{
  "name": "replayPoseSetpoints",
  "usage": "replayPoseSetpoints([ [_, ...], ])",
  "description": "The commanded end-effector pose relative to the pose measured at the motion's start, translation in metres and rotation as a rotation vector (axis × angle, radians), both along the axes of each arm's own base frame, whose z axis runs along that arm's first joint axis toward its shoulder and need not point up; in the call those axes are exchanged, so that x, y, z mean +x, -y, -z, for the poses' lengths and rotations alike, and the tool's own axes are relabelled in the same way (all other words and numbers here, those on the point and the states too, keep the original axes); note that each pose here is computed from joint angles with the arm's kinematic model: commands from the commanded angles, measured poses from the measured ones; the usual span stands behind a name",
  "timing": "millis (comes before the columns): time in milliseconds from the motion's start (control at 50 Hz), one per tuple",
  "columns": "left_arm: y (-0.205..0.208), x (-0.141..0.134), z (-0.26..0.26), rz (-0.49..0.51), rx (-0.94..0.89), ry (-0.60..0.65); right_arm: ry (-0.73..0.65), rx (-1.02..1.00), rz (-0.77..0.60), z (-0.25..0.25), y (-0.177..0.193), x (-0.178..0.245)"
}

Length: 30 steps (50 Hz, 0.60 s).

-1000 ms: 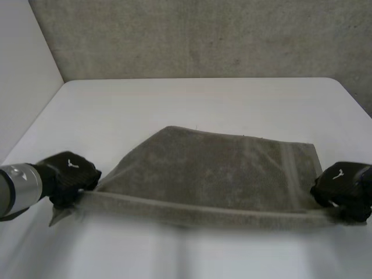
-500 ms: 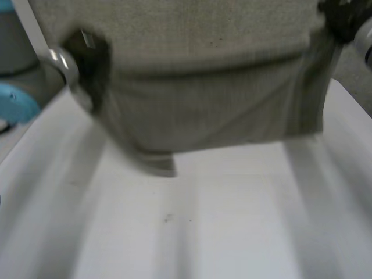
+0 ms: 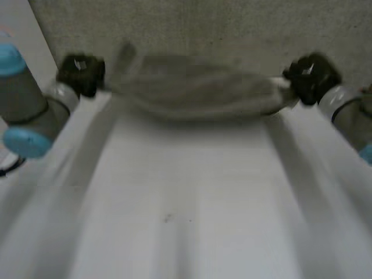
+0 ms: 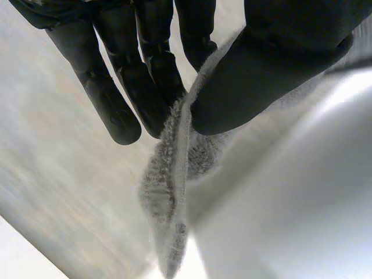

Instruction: Fold the towel.

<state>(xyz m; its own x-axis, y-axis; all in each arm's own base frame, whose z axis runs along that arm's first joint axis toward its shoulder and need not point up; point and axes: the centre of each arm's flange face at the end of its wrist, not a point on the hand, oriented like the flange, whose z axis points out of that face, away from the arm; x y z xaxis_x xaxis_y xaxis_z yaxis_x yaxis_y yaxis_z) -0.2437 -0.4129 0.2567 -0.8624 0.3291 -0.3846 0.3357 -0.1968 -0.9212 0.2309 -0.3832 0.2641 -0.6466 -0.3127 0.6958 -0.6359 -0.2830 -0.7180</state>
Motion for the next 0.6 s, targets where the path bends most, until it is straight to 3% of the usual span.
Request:
replayPoseSetpoints([
  [20,-0.03,0.013,0.08,0.027,0.261,0.058,-0.067,0.242,-0.066,0.079,-0.02,0.001],
  [200,-0.077,0.016,0.128,0.095,0.442,0.159,-0.266,0.514,-0.094,0.107,-0.063,-0.013],
  [420,-0.127,0.059,0.092,0.075,0.554,0.408,-0.321,0.777,-0.032,0.074,-0.102,-0.053],
  [500,-0.163,0.072,0.068,0.105,0.678,0.473,-0.39,0.871,-0.028,0.066,-0.123,-0.073],
  [600,-0.187,0.079,0.055,0.159,0.69,0.545,-0.407,0.86,-0.015,0.05,-0.135,-0.085],
])
